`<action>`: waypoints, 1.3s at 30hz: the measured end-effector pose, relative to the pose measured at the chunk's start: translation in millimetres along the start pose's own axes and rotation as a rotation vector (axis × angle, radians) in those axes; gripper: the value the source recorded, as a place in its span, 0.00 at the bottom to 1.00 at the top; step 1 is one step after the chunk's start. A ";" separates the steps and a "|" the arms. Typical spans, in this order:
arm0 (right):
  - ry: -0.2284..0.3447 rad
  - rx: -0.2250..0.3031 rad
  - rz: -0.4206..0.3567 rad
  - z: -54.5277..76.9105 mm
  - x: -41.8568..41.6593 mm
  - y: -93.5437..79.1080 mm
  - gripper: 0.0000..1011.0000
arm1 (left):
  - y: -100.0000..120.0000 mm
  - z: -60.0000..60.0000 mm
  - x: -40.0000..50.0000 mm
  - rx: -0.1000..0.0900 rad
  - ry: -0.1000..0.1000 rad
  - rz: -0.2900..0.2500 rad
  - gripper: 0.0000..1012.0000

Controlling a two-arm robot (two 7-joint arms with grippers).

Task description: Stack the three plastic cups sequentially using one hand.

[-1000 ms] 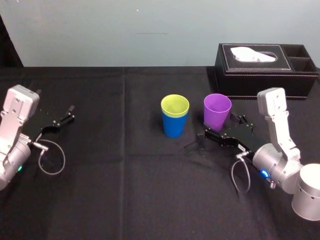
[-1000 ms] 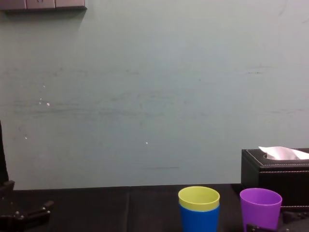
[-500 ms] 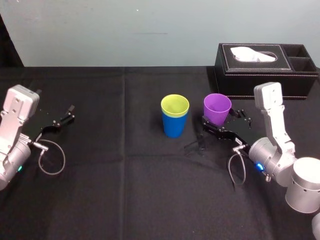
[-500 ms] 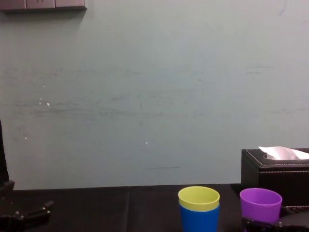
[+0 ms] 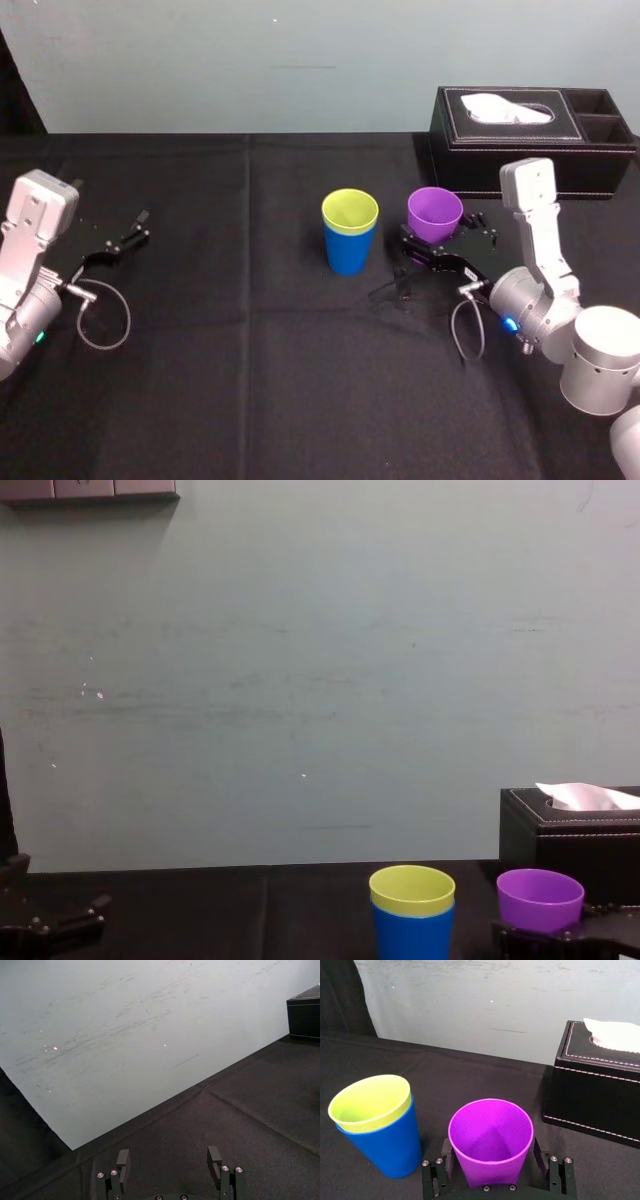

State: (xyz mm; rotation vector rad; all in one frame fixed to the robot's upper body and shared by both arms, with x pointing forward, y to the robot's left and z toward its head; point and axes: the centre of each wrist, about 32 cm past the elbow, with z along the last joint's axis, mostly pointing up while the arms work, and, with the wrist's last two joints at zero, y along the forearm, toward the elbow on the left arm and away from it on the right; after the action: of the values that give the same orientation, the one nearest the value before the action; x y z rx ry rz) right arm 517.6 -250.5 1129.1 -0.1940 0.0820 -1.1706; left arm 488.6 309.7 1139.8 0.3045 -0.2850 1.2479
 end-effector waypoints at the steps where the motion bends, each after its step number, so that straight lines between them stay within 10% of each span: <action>1: 0.000 0.001 0.000 0.3 -0.2 0.3 0.99 | 0.0 0.0 0.0 0.000 0.000 0.000 1.00; 22: 0.004 0.007 -0.002 1.8 -2.6 3.4 0.99 | 0.0 0.0 0.0 0.000 0.000 0.000 1.00; 39: 0.004 0.006 -0.001 1.5 -2.5 2.9 0.72 | 0.0 0.0 0.0 0.000 0.000 0.000 1.00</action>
State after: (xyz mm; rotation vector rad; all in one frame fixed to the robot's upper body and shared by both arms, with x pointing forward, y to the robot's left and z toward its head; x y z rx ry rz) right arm 519.5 -246.9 1130.0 -0.1865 0.0817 -1.1724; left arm 488.6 309.7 1139.8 0.3044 -0.2851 1.2479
